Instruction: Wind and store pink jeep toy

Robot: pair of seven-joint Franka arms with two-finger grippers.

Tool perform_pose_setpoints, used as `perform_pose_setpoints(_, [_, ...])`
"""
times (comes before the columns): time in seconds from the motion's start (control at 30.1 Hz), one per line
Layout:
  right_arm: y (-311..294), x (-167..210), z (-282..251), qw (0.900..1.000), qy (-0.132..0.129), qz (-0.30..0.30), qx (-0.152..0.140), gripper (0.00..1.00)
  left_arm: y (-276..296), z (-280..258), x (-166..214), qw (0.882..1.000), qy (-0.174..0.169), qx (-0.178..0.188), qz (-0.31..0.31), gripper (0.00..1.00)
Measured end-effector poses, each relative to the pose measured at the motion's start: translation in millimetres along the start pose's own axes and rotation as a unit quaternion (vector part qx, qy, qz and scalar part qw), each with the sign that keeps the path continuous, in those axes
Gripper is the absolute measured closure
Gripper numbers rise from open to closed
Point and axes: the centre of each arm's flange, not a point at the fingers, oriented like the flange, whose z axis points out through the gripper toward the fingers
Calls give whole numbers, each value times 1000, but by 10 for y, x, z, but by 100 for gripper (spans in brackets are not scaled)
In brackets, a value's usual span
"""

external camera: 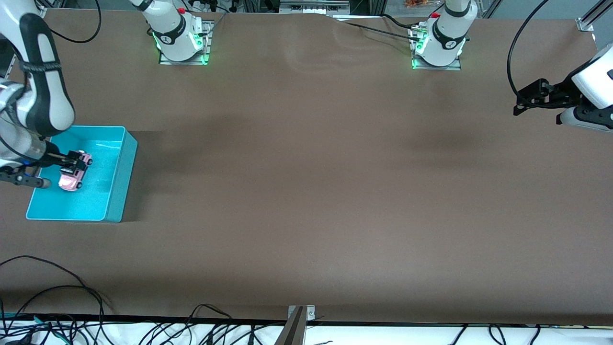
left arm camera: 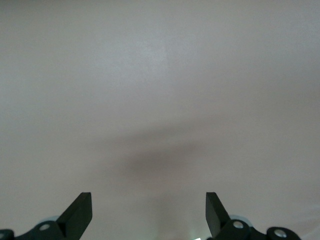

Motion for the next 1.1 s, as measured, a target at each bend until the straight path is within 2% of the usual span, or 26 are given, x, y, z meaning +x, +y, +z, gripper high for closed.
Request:
perform_pose_setpoints(0.17, [-63, 2, 273, 1000, -20, -9, -6, 47, 0, 0, 0, 1000, 0, 0, 0, 0])
perform_pose_setpoints(0.53, [-74, -128, 485, 999, -47, -9, -4, 47, 0, 0, 0, 1000, 0, 0, 0, 0])
perform_pose_setpoints(0.86, [-63, -303, 882, 996, -87, -8, -5, 48, 0, 1, 0, 1000, 0, 0, 0, 0])
perform_pose_setpoints(1.0, [-58, -320, 977, 995, -95, -7, -6, 35, 0, 1, 0, 1000, 0, 0, 0, 0])
perform_pose_setpoints(1.03, [-57, -322, 990, 995, -96, -7, -6, 26, 0, 1, 0, 1000, 0, 0, 0, 0])
perform_pose_setpoints(1.1, [-54, -321, 992, 995, -96, -7, -7, 18, 0, 1, 0, 1000, 0, 0, 0, 0])
